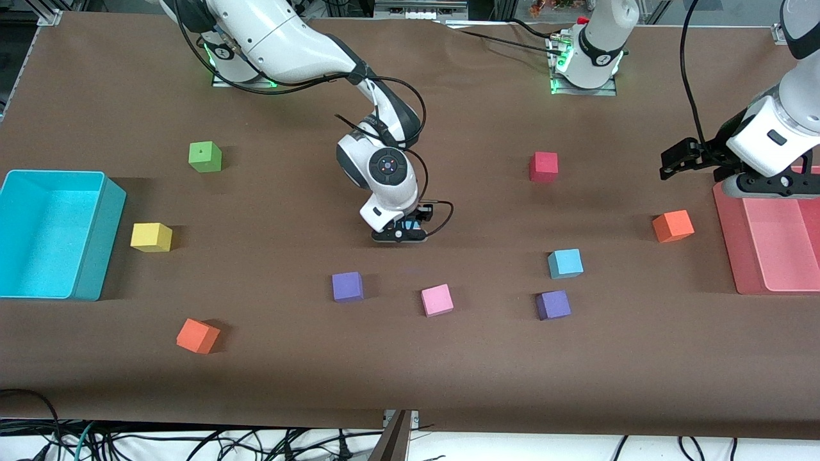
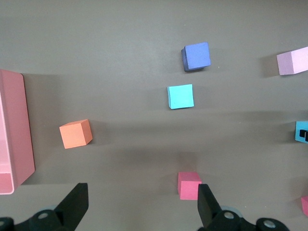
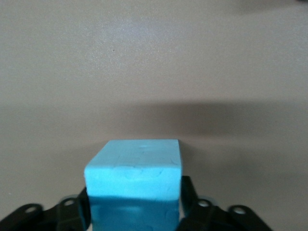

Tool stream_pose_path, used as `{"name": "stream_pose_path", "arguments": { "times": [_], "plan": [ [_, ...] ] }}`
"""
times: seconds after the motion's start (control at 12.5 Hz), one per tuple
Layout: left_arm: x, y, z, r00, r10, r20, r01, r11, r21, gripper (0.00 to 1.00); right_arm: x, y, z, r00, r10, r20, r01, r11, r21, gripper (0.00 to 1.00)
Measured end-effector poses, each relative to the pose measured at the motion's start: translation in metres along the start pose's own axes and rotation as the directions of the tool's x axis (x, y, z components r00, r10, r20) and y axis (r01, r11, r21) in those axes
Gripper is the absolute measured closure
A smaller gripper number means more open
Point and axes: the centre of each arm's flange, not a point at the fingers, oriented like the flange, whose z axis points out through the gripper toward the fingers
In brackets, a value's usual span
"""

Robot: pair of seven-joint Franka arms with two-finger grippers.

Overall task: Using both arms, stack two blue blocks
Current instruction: 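Lift the cyan cube and carry it to the table's middle, then lower the cyan cube near the pink cube and open the right gripper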

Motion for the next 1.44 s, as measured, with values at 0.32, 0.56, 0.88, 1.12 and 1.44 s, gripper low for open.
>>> {"name": "stream_pose_path", "arguments": {
  "times": [0.32,0.56,0.88,1.12,1.44],
  "plan": [
    [0.000,0.000,0.000,1.000,0.000,0.001,0.000,1.000,0.000,0.00,0.001,-0.010,-0.014,1.000,-0.013,-0.015,0.013,1.000,0.025,0.00],
    [0.000,0.000,0.001,1.000,0.000,0.002,0.000,1.000,0.000,0.00,0.009,-0.006,-0.068,0.995,-0.098,-0.022,0.098,0.995,0.017,0.00],
    [0.000,0.000,0.001,1.000,0.001,0.003,-0.001,1.000,0.000,0.00,0.026,0.053,-0.175,0.951,-0.308,0.029,0.308,0.951,0.001,0.00],
    [0.000,0.001,0.002,1.000,0.002,0.004,-0.002,1.000,0.001,0.00,-0.001,0.078,-0.185,0.906,-0.421,0.043,0.409,0.897,0.167,0.00],
    [0.001,0.001,0.003,1.000,0.002,0.007,-0.002,1.000,0.001,0.00,-0.031,0.122,-0.108,0.841,-0.534,-0.090,0.528,0.771,0.355,0.00]
  ]
}}
